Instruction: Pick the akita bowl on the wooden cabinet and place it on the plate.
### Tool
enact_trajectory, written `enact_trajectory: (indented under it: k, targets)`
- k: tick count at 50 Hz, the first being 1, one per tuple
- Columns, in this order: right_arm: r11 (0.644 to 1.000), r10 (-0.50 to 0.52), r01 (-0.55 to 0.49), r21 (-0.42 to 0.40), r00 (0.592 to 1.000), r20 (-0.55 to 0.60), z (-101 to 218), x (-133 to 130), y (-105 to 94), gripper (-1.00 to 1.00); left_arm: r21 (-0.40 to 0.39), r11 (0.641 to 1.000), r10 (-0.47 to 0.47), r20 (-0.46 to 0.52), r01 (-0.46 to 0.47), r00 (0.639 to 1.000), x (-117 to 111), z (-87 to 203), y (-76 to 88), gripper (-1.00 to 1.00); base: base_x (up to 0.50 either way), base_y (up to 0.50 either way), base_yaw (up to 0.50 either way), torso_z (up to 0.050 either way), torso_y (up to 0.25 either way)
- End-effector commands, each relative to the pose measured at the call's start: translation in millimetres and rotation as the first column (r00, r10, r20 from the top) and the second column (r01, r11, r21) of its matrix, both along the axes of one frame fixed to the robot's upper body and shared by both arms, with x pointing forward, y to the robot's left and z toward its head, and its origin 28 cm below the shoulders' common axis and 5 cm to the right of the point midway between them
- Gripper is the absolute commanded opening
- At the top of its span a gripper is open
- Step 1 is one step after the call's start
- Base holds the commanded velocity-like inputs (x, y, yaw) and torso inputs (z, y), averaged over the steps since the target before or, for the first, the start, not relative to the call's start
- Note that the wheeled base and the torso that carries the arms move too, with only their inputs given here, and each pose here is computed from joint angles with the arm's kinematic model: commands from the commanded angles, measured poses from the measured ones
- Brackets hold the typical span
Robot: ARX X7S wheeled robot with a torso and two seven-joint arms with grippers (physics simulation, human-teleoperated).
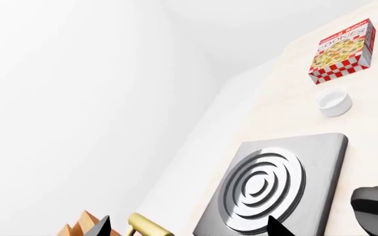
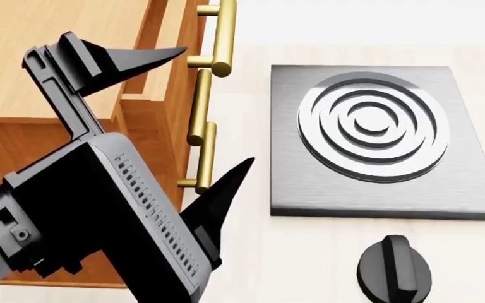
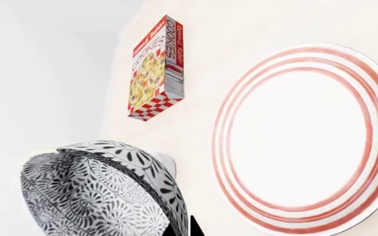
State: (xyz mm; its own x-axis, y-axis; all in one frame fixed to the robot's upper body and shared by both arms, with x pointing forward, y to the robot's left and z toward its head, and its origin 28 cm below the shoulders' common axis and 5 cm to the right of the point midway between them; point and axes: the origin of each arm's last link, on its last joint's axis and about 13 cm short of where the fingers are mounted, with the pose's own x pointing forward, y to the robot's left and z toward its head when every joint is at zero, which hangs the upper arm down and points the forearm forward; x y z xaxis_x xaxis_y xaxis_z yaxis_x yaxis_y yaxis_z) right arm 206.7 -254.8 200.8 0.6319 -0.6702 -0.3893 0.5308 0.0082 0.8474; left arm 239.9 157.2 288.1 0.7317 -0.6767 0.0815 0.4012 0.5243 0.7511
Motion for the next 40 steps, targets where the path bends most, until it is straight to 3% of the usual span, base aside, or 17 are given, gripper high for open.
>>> enact_trajectory:
  k: [1, 40]
  targets:
    - [1.000, -0.025, 0.025, -0.002, 1.000, -0.008, -5.6, 0.7, -6.5, -1.00, -0.002, 1.000, 0.002, -0.006, -0.002, 1.000, 0.7, -1.8, 0.6, 1.00, 0.00, 0.00, 0.00, 0.000, 0.000]
    - [0.997, -0.054, 0.060, 0.047, 0.993, -0.104, -39.8, 15.0, -26.1, -1.00, -0.001, 1.000, 0.002, -0.019, -0.002, 1.000, 5.5, -7.4, 0.0, 1.00, 0.00, 0.00, 0.00, 0.000, 0.000]
